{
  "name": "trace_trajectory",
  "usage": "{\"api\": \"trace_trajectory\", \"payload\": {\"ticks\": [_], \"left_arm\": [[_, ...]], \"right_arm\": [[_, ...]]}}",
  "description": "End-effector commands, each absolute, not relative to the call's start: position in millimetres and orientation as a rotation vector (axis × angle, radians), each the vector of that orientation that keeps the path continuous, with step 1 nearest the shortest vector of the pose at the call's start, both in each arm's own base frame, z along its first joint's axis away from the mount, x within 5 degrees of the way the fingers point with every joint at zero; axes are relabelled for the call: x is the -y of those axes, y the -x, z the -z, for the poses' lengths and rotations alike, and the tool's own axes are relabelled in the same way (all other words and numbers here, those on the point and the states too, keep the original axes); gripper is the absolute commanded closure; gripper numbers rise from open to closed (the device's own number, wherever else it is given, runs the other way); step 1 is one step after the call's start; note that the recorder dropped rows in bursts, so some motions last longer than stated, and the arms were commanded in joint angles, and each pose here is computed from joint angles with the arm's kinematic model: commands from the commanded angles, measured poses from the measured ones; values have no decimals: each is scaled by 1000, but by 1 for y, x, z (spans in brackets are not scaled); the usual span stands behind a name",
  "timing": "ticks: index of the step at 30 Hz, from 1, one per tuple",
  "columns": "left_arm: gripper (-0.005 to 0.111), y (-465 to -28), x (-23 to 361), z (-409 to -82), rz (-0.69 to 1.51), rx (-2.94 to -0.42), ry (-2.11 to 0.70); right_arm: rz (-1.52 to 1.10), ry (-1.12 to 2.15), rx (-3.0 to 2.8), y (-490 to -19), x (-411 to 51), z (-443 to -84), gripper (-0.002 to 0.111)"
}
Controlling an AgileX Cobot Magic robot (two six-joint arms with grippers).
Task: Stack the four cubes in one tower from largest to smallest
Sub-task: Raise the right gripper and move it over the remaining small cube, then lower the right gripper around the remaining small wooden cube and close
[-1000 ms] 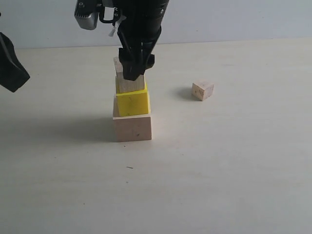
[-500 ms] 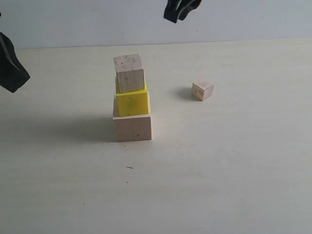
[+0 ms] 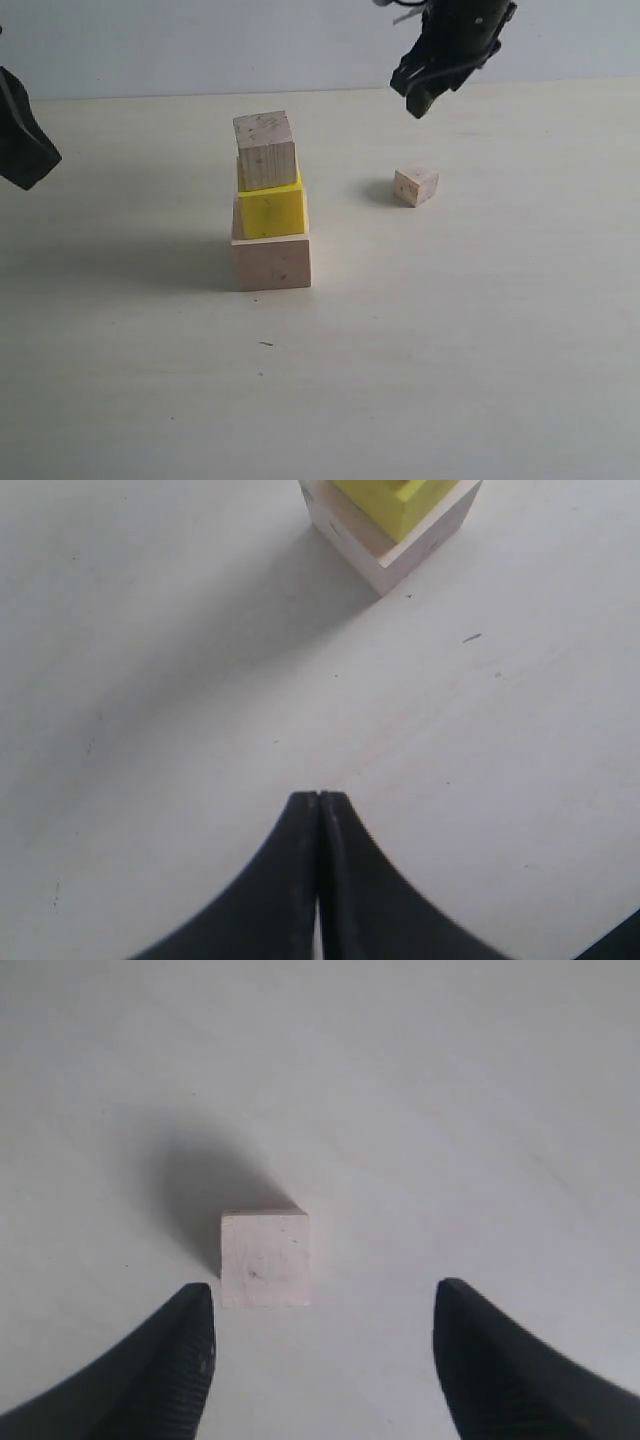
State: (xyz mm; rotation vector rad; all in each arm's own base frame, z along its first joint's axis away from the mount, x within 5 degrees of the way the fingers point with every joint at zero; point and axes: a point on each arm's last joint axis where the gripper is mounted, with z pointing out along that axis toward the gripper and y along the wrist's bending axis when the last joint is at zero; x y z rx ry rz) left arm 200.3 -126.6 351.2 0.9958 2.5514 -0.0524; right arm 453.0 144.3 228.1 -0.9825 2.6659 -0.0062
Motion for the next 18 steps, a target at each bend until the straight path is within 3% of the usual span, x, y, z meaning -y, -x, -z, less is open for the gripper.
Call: {"api": "trace_trajectory", "payload": {"ticks": [1, 9, 18], "left_arm": [[107, -200, 126, -351, 65, -2561, -986], [107, -199, 126, -350, 63, -2568, -989], [107, -200, 127, -350, 64, -2562, -987]], "right_arm": [[-19, 976, -2714, -462, -147, -194, 46], [-84, 965, -2791, -465, -152, -155, 46], [-58, 941, -2816, -465, -150, -153, 46]]}}
